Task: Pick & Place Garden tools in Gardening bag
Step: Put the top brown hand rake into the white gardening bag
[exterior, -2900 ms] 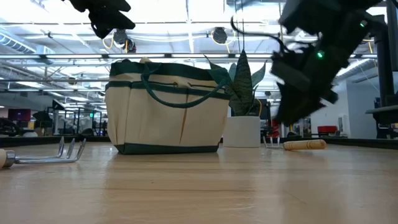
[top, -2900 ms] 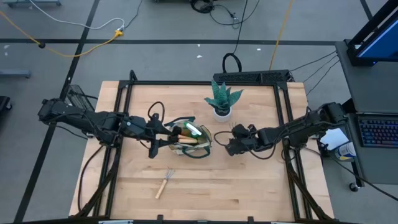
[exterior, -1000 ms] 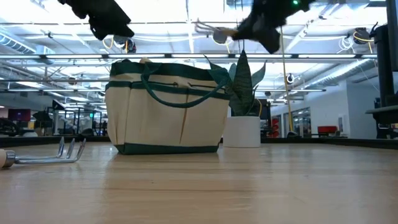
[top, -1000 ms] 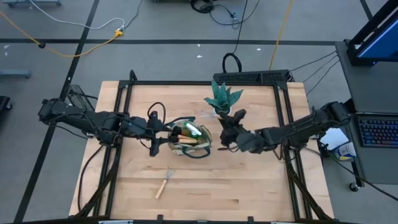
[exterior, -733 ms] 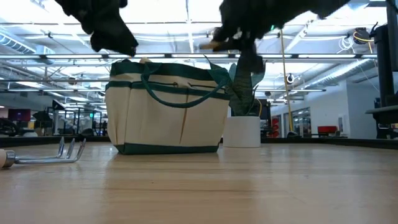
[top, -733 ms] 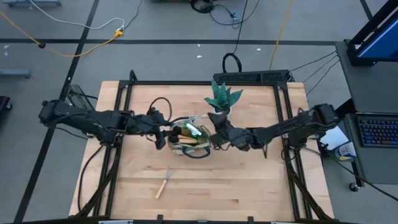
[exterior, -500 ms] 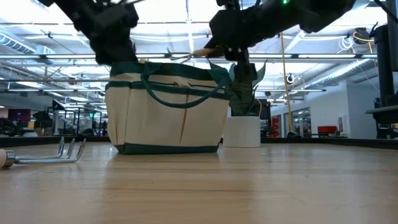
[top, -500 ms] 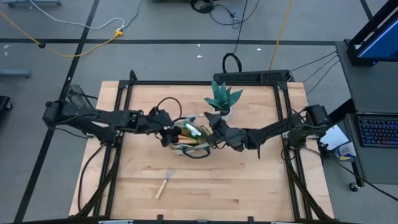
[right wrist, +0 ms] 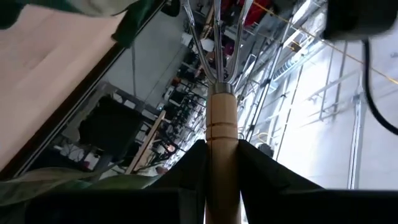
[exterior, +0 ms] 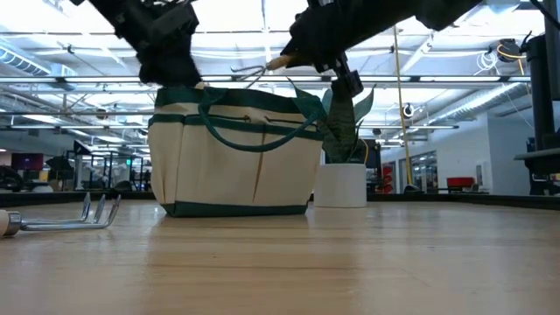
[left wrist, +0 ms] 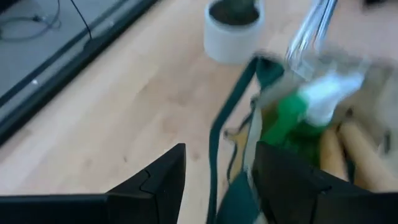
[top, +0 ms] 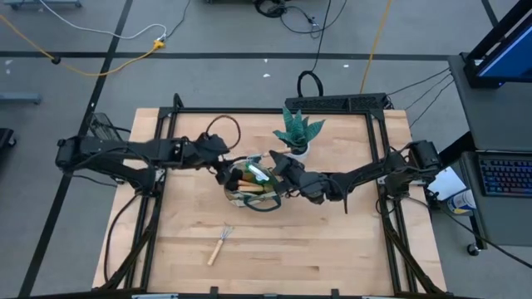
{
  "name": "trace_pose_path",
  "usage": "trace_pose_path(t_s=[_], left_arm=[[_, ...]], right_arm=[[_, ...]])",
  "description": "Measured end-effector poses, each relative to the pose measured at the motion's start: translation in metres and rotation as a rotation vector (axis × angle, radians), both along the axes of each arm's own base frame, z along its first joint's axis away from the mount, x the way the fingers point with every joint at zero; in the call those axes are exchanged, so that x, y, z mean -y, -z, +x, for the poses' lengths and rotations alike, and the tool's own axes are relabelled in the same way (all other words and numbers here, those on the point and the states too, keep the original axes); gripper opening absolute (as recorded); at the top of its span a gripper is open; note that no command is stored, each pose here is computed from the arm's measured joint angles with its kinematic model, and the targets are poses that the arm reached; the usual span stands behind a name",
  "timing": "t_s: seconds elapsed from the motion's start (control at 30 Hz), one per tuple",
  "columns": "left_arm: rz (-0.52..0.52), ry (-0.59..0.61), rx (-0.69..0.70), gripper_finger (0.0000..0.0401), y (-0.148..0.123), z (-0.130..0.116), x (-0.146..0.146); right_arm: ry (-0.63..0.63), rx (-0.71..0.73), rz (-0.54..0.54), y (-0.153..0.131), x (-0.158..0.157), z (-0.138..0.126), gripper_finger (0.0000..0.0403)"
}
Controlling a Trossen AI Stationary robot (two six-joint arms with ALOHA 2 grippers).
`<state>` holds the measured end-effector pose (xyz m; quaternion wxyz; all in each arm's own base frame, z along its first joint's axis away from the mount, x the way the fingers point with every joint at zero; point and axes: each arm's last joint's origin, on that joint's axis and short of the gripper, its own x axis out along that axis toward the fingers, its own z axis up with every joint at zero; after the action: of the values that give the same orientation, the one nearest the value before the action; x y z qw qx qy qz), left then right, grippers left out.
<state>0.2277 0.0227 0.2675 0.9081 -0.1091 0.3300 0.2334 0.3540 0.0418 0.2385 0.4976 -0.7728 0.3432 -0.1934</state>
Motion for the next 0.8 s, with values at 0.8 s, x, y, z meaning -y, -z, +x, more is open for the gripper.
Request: trace_pose_path(t_s=[0.8], left_arm=[[-0.086,0.123,-0.123,0.0149,0.035,0.032,-0.024]], right_arm=[[-0.108,-0.031,0.182,0.018,0.007,0.001,0.0057]])
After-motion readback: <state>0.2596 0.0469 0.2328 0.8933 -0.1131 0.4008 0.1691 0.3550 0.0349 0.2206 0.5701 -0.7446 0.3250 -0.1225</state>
